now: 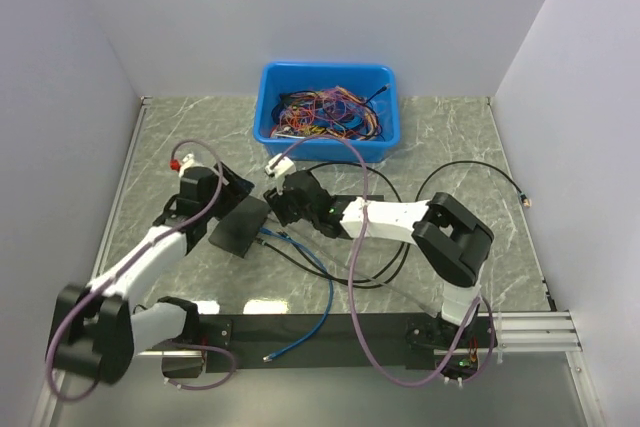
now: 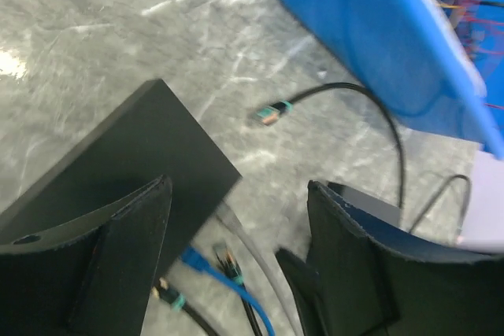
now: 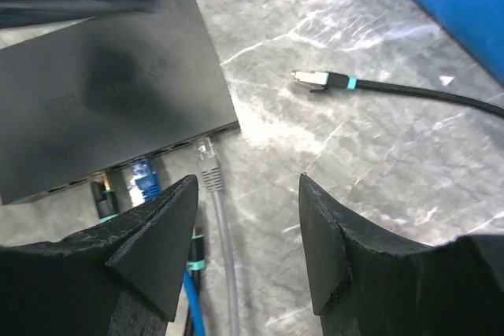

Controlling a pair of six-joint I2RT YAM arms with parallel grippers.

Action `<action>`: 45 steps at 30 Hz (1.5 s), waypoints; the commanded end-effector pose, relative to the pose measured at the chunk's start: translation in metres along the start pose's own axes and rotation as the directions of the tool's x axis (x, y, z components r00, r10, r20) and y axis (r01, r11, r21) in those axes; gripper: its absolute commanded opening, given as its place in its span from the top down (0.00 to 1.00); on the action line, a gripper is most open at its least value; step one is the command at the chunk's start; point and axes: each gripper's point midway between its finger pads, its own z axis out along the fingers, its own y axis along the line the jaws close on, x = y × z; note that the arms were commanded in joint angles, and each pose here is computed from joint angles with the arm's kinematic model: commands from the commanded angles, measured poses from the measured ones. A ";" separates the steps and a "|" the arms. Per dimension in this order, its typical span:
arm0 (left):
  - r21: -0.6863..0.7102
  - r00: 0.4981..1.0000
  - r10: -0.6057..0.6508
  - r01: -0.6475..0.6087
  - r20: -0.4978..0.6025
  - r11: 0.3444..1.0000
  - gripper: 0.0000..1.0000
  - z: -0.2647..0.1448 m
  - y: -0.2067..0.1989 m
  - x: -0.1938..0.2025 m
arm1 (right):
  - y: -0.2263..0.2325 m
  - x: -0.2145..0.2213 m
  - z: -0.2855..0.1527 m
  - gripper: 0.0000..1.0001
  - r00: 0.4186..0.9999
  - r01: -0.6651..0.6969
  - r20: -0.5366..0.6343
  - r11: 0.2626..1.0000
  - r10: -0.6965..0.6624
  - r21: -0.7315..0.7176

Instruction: Insert the plug into the switch port

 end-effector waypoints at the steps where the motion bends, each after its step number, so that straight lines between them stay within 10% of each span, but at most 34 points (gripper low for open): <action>1: -0.061 1.000 -0.011 0.012 0.006 0.998 0.24 -0.028 0.016 0.003 | -0.002 -0.044 0.003 0.39 0.993 -0.101 0.064 0.994 0.103 -0.033; 22: -0.195 0.986 -0.115 0.090 -0.119 0.977 0.24 -0.041 0.090 0.071 | 0.031 0.004 0.084 0.42 0.944 -0.256 -0.264 0.945 0.199 -0.203; 45: -0.382 0.965 -0.238 0.182 -0.106 0.906 0.21 -0.071 0.119 0.095 | 0.013 0.025 0.098 0.44 0.916 -0.309 -0.319 0.933 0.241 -0.183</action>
